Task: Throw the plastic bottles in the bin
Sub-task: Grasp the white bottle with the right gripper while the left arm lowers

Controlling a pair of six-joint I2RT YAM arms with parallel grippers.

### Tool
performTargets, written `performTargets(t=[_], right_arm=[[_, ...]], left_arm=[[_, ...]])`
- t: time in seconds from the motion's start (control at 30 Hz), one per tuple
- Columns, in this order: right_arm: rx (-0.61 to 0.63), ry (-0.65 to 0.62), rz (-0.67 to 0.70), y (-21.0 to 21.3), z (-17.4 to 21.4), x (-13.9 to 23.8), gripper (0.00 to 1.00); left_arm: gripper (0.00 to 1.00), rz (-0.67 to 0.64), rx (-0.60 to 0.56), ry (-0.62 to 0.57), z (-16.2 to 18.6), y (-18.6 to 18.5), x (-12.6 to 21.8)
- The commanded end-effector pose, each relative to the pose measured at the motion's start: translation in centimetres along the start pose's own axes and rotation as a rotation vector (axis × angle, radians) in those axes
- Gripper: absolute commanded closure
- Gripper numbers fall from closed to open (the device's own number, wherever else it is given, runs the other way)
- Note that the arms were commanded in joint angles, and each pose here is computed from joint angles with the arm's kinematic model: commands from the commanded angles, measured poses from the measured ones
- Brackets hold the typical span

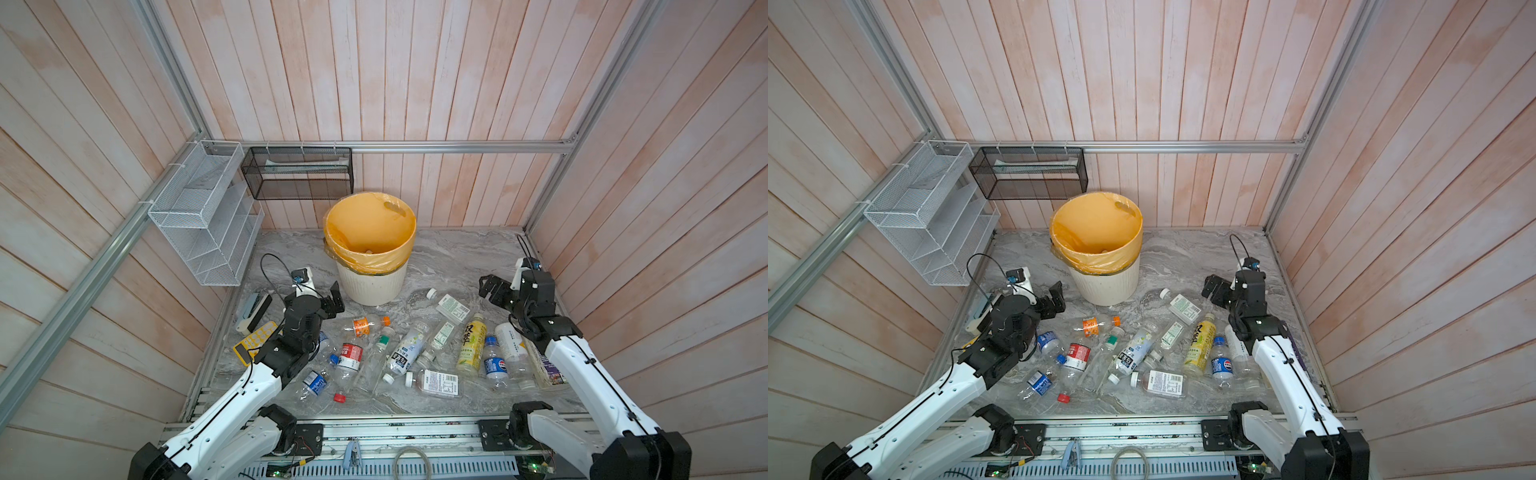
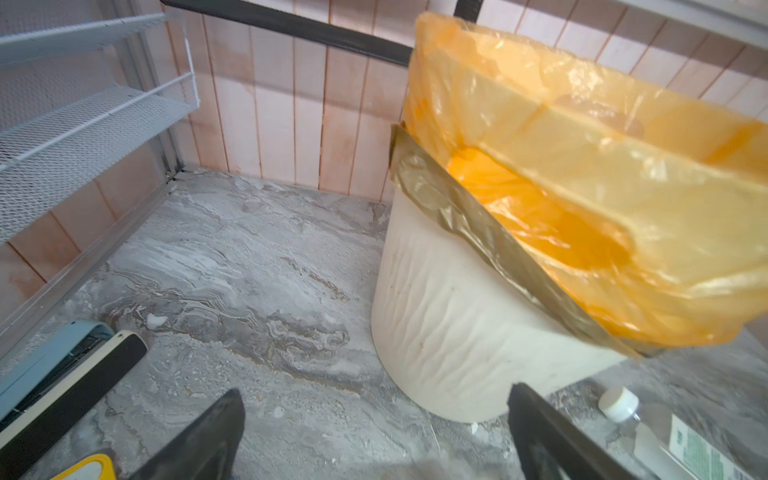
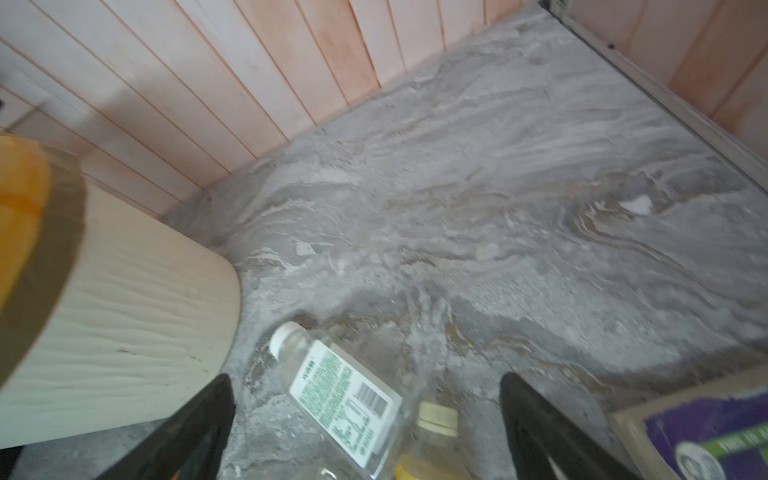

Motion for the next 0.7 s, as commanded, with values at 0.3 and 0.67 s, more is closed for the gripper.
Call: performTargets(t=[0.3,0.67], right_arm=[[-0.093,0.127,0.342,-6.5,6.1,1.5,0.01],[-0.164,0.215,0.443,-8.5,9.4,1.3,0.02]], left_arm=[[0.00,-0.019,-0.040,0.079,1.9,-0.3,-1.2],[0.00,0.022,-0.025,0.102,2.7,-0.6,-1.5]])
Point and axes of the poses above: each gripper's point midway between its finger pads, its own x axis back along the fingers, its own y axis along the line the jaws close on, z = x × y, the point moved 7 cm from there along x, back along the fingers, and after that the axes turned 1 degree about x, right-handed, at the moved point
